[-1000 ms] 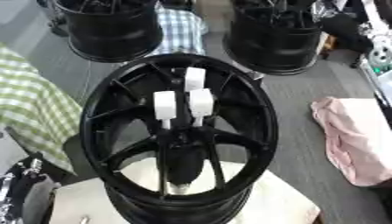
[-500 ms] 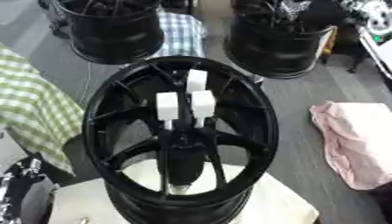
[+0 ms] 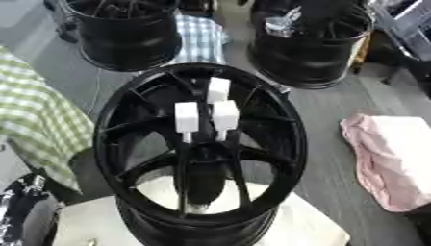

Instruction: Pull the pin out of the wheel hub.

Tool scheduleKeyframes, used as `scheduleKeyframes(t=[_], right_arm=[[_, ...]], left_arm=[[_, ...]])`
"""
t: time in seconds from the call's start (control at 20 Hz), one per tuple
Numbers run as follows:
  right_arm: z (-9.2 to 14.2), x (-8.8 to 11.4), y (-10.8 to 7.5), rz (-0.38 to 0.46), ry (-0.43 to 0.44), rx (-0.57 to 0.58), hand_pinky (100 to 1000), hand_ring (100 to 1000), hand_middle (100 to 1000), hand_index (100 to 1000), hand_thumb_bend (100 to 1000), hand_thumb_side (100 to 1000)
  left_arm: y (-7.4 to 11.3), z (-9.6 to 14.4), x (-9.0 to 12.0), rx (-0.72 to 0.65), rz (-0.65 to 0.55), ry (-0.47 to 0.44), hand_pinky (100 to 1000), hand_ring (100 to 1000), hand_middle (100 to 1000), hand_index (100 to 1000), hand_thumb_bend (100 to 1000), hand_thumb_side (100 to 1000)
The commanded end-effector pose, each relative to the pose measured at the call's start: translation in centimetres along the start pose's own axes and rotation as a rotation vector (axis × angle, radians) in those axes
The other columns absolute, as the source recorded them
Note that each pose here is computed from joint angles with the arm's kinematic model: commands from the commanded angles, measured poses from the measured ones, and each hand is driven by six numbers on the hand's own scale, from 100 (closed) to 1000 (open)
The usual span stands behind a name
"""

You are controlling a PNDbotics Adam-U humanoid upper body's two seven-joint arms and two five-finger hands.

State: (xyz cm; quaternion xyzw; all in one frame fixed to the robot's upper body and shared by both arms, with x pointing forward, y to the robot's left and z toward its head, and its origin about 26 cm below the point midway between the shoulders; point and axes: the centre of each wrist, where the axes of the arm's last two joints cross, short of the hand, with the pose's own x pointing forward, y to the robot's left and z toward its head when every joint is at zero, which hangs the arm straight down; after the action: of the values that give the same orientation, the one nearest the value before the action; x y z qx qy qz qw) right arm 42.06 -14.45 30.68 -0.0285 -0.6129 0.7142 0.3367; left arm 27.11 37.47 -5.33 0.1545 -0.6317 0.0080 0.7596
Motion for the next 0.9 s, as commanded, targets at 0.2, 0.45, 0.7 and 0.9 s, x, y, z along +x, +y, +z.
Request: scheduleKeyframes(t=[0.2,0.45,0.7,0.9], right_arm=[[-2.2,-0.1,-0.5,0.036,0.03,0.071,860,877,882,947,193,559],[-3.8,-1.1,0.1,0.056,0.071,0.12,865,889,891,952,209,562],[-4.8,-2.3,0.9,0.052,0.103,0.157,861,884,882,944,229,561],[-5.4,-3.2,1.5,0.057,0.136,0.178,862,886,885,949,240,554]], left_arm=[[0.5,-0.5,1.1,-0.014,-0.031,-0.032,735,687,677,785,213,606],[0.5,-0.5,1.2,-0.02,-0.032,-0.034,734,688,677,785,215,606],[0.4,-0.5,1.3,-0.024,-0.033,-0.035,734,688,677,785,216,607],[0.4,-0.6,1.3,-0.026,-0.033,-0.036,735,688,677,785,215,608]])
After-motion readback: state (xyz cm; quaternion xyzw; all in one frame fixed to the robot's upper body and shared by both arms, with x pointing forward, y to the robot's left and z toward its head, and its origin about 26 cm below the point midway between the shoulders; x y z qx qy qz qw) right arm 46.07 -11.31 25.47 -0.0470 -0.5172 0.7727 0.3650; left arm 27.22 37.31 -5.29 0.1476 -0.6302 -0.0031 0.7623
